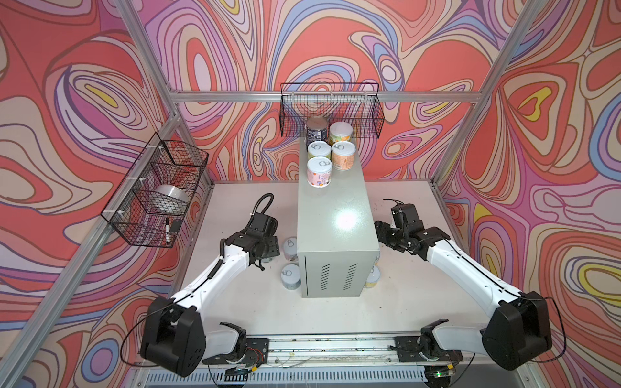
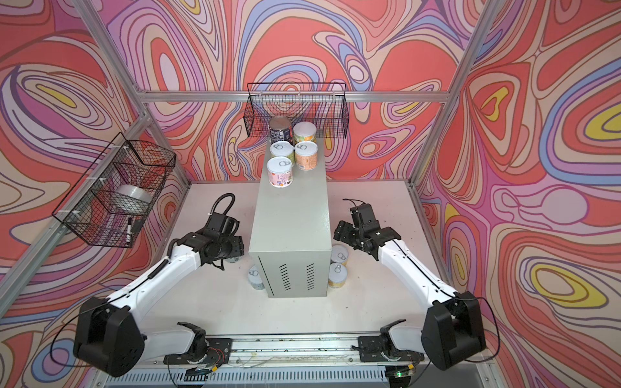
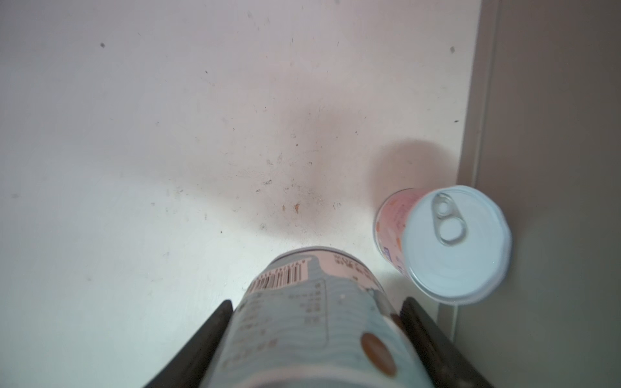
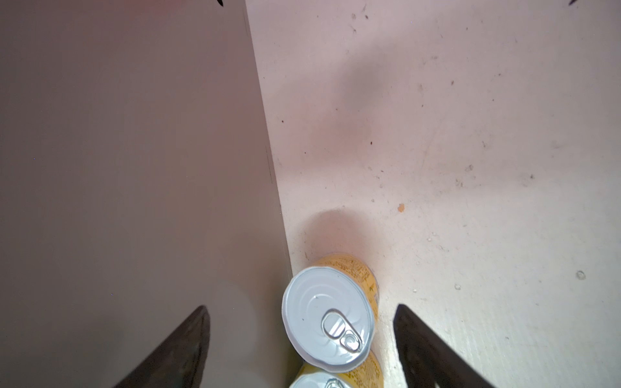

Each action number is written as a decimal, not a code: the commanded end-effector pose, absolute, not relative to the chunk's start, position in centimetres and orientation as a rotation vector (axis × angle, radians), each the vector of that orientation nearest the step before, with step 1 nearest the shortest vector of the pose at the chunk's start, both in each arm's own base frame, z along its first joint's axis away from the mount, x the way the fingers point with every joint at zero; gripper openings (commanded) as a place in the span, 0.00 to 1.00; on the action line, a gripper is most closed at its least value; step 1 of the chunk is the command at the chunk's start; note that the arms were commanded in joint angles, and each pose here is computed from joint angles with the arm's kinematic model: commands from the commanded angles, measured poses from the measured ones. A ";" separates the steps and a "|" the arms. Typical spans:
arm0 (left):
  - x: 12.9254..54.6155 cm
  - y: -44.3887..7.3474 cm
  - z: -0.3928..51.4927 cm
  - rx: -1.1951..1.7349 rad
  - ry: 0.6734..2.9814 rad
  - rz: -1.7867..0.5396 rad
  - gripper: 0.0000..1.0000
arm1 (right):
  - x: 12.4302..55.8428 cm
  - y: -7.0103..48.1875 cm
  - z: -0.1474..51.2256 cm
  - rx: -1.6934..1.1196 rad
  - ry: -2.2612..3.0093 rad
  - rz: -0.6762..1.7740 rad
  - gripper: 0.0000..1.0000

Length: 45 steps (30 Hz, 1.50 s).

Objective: Place and organize the canned foods onto the counter
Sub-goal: 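Lift the blue-labelled can with the left gripper toward the cabinet top, then set the blue-labelled can on the cabinet top, open and withdraw left gripper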

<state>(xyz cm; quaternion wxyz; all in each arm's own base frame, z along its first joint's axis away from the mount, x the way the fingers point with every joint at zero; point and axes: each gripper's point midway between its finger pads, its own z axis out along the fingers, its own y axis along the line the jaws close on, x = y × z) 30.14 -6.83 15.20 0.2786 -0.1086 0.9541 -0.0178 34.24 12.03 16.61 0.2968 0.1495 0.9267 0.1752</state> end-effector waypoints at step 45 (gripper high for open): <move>30.9 -28.2 42.9 0.543 2.201 -0.344 0.00 | 34.8 10.0 30.2 0.196 2.168 0.393 0.89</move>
